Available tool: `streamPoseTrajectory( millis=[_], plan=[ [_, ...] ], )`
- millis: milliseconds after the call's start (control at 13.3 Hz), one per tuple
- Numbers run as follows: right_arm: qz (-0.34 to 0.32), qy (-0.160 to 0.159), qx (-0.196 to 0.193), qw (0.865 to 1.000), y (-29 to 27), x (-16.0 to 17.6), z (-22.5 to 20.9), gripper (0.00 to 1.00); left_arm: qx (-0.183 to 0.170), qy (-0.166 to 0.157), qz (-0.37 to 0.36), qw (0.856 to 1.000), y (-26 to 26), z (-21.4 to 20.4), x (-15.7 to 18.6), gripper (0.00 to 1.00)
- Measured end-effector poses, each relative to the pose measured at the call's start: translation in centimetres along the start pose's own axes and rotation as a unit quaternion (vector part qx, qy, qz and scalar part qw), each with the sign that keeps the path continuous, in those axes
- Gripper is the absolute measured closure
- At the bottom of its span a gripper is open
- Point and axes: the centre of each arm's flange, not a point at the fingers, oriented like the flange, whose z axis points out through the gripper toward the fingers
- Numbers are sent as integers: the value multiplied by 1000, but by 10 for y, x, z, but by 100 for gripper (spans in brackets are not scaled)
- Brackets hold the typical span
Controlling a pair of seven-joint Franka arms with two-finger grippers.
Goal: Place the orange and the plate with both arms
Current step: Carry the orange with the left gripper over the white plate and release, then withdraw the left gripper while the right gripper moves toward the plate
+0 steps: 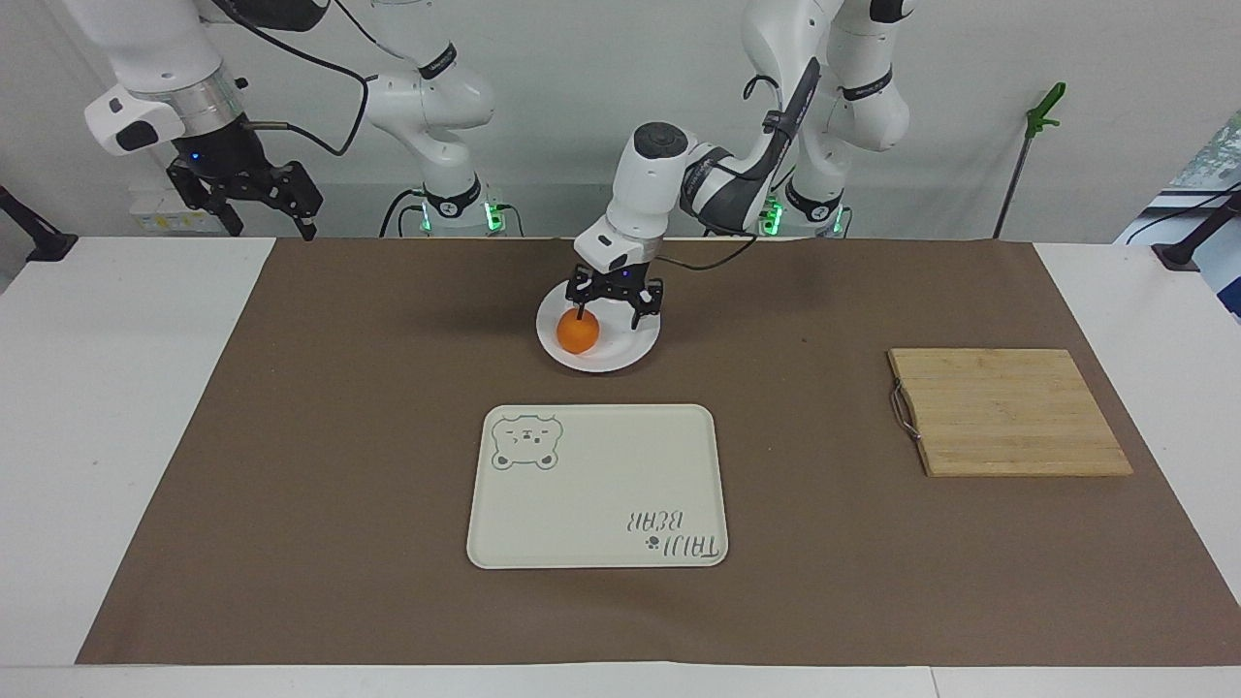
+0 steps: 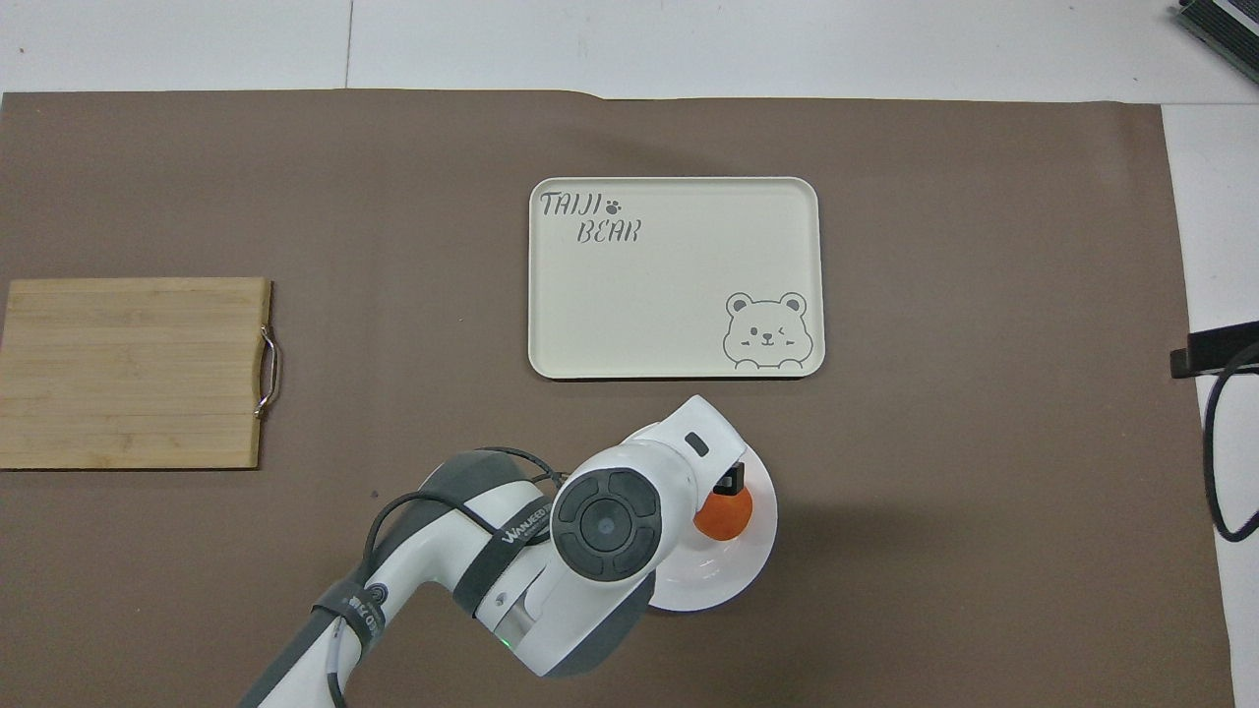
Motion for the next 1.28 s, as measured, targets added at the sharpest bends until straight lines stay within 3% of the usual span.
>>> streamPoseTrajectory(
  millis=[226, 527, 979, 1281],
  plan=[
    [0, 0, 0, 1000, 0, 0, 0, 0, 7, 10, 3, 1000, -43, -32, 37, 0],
    [0, 0, 0, 1000, 0, 0, 0, 0, 29, 14, 52, 998, -143, -115, 92, 0],
    [0, 0, 0, 1000, 0, 0, 0, 0, 50, 15, 94, 994, -261, -209, 133, 0],
    [-15, 2, 0, 1000, -10, 0, -1, 0, 87, 3, 137, 987, -314, -280, 142, 0]
  ],
)
